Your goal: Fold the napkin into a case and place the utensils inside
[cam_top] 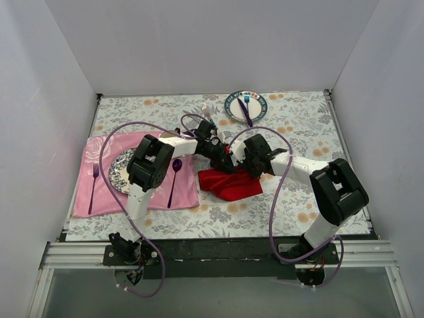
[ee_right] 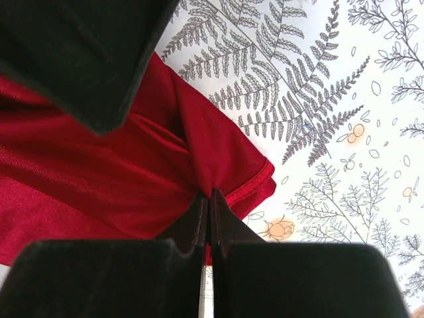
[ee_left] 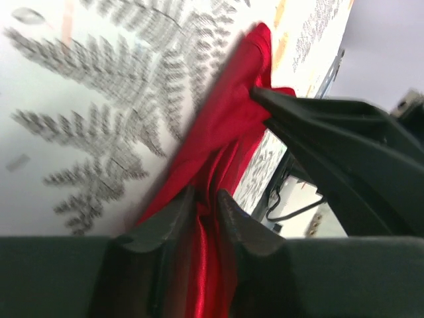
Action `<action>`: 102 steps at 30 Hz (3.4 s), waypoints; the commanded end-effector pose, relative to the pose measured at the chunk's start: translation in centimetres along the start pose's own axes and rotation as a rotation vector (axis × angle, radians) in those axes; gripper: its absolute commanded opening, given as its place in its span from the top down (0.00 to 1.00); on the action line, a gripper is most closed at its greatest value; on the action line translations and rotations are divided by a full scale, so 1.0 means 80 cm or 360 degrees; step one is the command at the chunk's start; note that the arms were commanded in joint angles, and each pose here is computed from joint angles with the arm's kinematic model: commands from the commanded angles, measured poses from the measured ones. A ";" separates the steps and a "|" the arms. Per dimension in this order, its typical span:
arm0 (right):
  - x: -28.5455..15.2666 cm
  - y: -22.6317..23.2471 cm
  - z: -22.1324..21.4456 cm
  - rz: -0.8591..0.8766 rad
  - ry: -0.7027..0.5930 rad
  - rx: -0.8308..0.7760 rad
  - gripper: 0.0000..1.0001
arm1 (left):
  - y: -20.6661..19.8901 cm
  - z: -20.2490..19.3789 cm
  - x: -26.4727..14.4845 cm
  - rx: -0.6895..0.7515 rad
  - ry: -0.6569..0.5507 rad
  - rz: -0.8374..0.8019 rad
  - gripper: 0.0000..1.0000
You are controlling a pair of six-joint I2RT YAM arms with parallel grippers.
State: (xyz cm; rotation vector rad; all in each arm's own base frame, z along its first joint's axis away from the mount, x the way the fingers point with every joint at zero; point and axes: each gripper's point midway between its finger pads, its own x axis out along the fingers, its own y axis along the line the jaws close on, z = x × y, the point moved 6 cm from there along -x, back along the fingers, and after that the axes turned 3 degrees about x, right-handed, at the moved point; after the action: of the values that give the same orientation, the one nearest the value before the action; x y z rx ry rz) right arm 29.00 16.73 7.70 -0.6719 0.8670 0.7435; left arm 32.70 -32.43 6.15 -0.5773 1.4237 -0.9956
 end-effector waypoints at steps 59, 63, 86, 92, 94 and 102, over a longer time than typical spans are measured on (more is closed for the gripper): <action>0.009 0.017 -0.018 0.0142 0.0150 0.0113 0.99 | -0.057 -0.133 -0.007 0.2916 -0.0138 0.0549 1.00; 0.008 0.016 -0.015 0.0141 0.0140 0.0108 0.99 | -0.074 -0.115 -0.019 0.2620 -0.0273 0.0483 1.00; 0.007 0.013 -0.010 0.0133 0.0106 0.0078 0.99 | -0.026 -0.021 -0.063 0.1385 -0.0423 0.0438 1.00; 0.007 0.013 -0.009 0.0134 0.0105 0.0073 0.99 | -0.001 -0.017 -0.060 0.1158 -0.0379 0.0430 1.00; 0.007 0.013 -0.009 0.0134 0.0105 0.0073 0.99 | -0.001 -0.020 -0.061 0.1140 -0.0372 0.0416 1.00; 0.004 0.008 -0.001 0.0126 0.0093 0.0080 0.99 | 0.030 -0.025 -0.052 0.0929 -0.0274 0.0471 1.00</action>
State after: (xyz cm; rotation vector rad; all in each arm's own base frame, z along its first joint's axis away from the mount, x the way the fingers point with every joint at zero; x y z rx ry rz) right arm 29.15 17.00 7.70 -0.6251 0.9009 0.7431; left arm 31.64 -27.57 6.81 0.0180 0.8795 -1.0672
